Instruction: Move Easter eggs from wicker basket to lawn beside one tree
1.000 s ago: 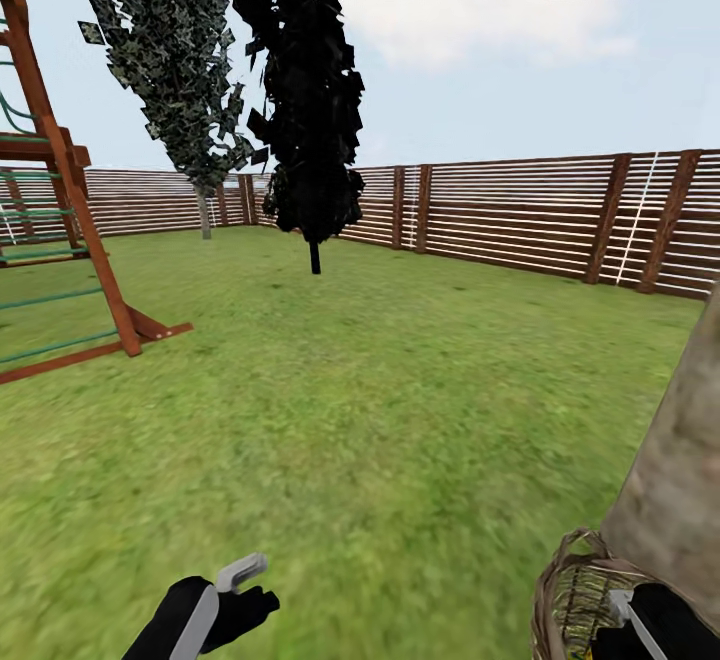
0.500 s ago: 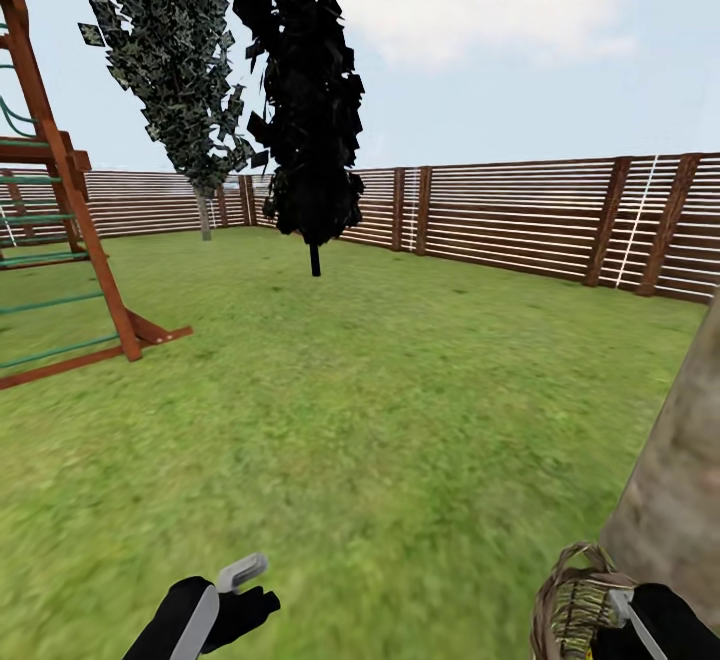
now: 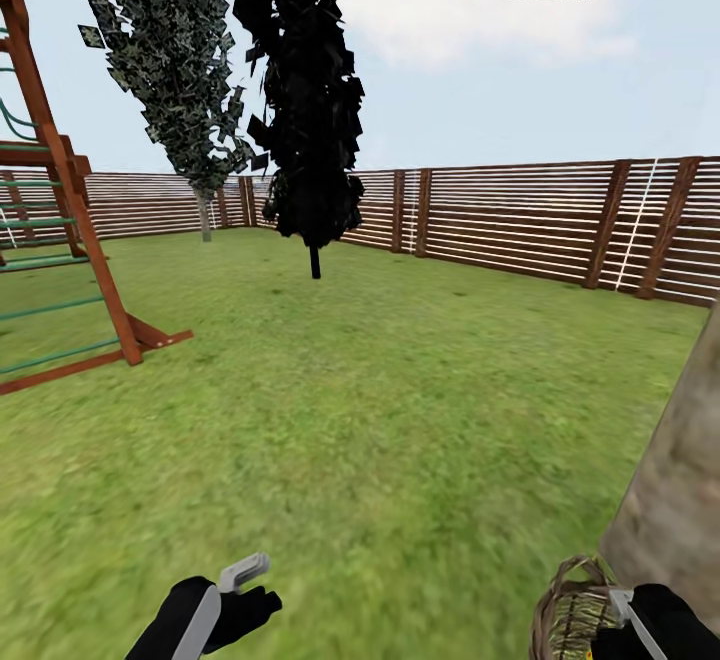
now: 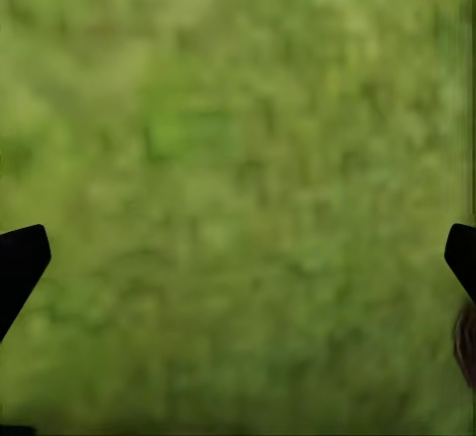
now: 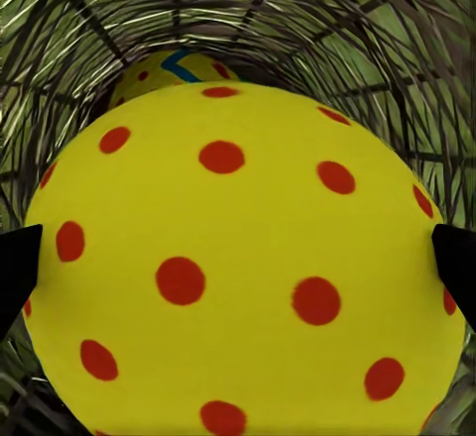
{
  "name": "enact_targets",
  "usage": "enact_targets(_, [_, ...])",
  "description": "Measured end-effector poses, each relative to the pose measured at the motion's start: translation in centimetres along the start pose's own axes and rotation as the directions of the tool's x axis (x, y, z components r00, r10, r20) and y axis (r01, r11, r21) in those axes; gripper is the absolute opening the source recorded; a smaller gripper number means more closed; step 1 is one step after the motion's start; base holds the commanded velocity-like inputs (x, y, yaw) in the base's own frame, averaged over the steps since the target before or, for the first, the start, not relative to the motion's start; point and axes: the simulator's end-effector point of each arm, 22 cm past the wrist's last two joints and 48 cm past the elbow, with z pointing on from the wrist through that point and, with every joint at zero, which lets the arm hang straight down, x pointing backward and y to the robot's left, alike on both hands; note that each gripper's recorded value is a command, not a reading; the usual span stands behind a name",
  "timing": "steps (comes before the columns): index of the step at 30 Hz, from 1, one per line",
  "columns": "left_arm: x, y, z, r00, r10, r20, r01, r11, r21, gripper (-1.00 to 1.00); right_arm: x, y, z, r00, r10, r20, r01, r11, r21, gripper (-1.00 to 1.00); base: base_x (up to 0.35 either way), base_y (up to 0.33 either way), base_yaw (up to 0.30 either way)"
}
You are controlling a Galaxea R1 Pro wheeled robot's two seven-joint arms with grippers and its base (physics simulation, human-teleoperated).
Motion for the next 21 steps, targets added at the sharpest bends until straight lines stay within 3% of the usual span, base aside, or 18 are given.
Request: enact_targets(21, [-2.1, -1.6, -3.7, 1.0, 0.0, -0.001, 0.0, 1.0, 0.0, 1.0, -1.8, -0.7, -4.1, 1.0, 0.0, 0.0, 0.0, 1.0, 0.001, -1.0, 0.0, 0.0, 0.0])
